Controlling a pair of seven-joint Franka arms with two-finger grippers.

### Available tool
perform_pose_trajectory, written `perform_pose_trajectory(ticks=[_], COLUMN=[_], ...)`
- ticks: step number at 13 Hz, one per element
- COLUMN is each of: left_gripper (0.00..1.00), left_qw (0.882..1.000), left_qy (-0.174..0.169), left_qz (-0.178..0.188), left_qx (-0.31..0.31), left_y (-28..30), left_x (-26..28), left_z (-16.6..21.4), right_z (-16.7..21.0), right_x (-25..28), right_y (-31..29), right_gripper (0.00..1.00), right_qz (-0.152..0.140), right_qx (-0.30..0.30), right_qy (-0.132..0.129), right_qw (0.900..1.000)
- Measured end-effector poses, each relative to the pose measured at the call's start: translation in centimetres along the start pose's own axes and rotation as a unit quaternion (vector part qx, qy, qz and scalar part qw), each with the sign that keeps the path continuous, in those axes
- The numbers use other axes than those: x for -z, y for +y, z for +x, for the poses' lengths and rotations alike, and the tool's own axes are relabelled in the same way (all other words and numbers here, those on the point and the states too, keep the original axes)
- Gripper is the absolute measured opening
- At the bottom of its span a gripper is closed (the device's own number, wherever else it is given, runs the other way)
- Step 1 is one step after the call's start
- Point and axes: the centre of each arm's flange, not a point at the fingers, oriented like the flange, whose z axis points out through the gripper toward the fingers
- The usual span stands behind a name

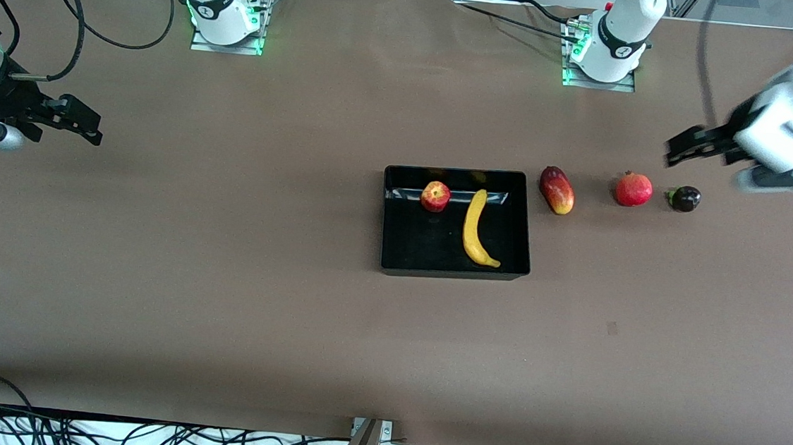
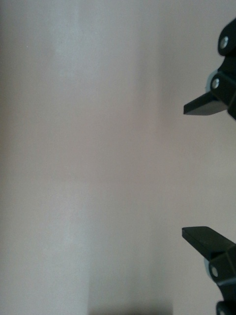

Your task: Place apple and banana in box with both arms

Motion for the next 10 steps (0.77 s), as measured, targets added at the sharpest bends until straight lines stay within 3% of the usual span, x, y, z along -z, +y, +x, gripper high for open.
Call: perform_pose_trajectory(ticks=[3,6,10], left_gripper=[1.00,1.00,1.00], left_qw=[0.999,0.999,0.997], left_qy=[0.015,0.022,0.062], left_qz=[-0.007,-0.004,0.000], left_qx=[-0.030,-0.033,-0.038], left_y=[-3.4,-3.2,-2.7], left_x=[1.8,2.3,6.1], left_z=[-1.1,-1.1,-1.5], right_z=[0.0,0.0,0.0], right_x=[0.0,0.0,0.0], right_y=[0.0,0.0,0.0], right_gripper=[1.00,1.00,1.00], right_qz=[0.000,0.000,0.000], right_qx=[0.000,0.000,0.000], right_qy=[0.000,0.000,0.000], right_qw=[1.000,1.000,1.000])
